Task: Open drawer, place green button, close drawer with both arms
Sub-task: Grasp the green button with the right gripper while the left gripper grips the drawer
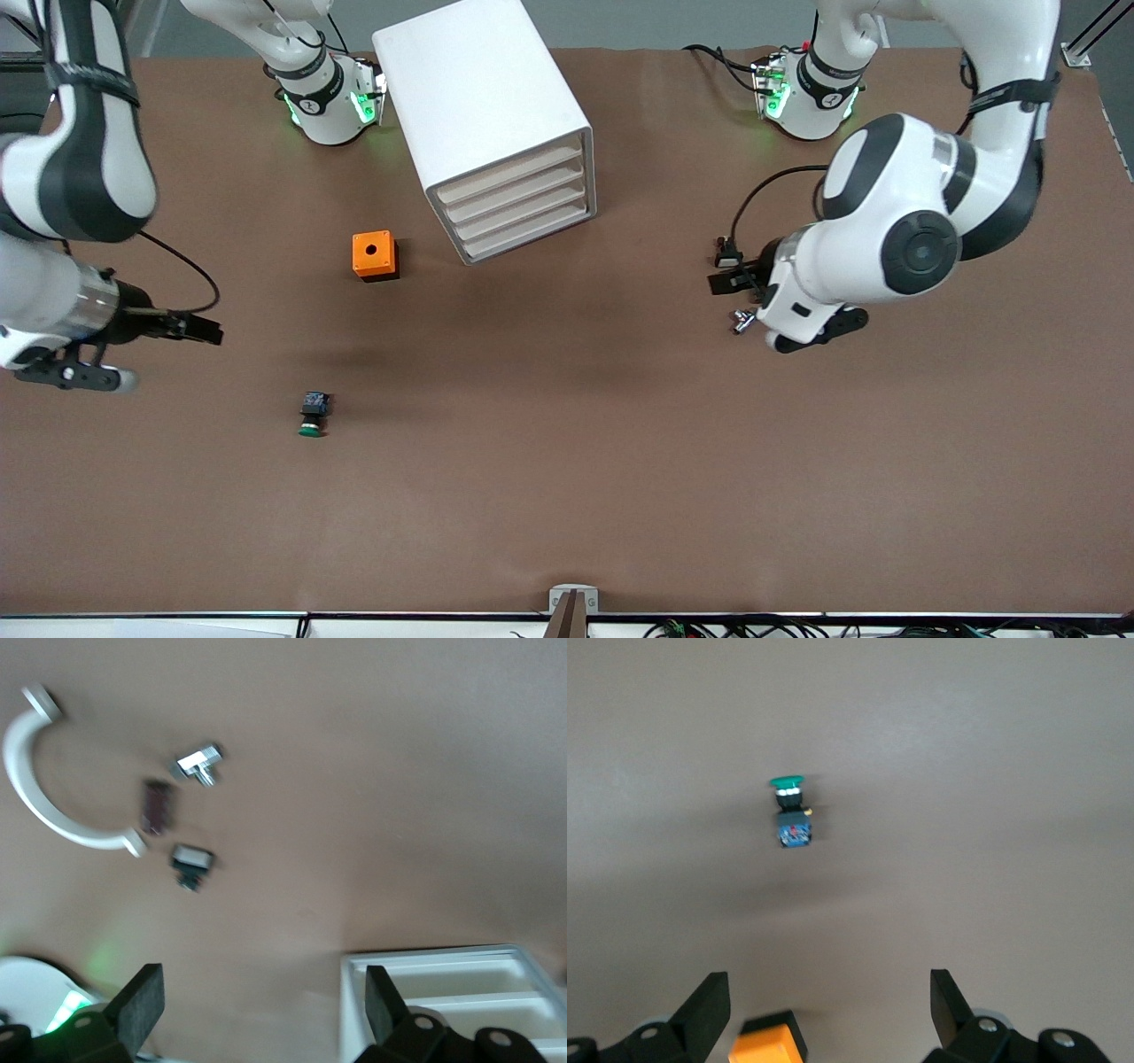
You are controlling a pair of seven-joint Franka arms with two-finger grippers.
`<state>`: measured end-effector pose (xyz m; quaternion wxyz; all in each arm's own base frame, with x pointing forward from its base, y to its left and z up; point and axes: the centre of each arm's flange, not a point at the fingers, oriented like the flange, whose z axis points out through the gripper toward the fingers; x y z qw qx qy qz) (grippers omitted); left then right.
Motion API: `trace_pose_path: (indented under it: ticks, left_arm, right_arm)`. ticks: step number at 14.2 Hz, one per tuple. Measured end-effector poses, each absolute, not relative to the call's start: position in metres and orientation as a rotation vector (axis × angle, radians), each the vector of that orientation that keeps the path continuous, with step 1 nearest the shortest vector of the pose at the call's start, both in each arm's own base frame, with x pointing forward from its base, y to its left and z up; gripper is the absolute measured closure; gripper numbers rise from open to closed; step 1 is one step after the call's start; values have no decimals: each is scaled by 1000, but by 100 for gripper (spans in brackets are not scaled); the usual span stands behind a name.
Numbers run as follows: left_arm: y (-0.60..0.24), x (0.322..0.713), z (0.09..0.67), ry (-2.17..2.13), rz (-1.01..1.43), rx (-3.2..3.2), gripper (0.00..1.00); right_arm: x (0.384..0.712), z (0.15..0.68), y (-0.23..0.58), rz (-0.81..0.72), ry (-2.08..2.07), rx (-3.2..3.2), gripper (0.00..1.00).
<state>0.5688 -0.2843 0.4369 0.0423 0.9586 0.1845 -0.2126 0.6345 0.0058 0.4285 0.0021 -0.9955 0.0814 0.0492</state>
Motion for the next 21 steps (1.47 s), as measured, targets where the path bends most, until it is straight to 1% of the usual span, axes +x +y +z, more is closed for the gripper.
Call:
trace_pose_path:
  ticks: [4,8,10,12,14,18,21]
  left_arm:
    - [-343,564,405,924,-877,2751,0]
    - [-382,564,338,1369,-1175,2534,0]
    - [-401,560,309,1560,-1315,2417,0]
    - [-416,558,285,1712,-1394,2342,0]
    - [-428,555,259,1843,-1506,2232,0]
    - [-436,548,205,2139,-1737,1962,0]
    - [-448,535,179,2287,-1865,1823,0]
  right_arm:
    - [646,357,33,111,295,-3128,0]
    - [657,306,26,55,337,-3125,0]
    - [654,276,31,5,389,-3116,0]
    - [648,249,44,-21,413,-3110,0]
    - [645,229,55,-21,427,-3109,0]
    - [645,205,57,-35,444,-3108,0]
    - [646,191,51,-19,457,-3114,0]
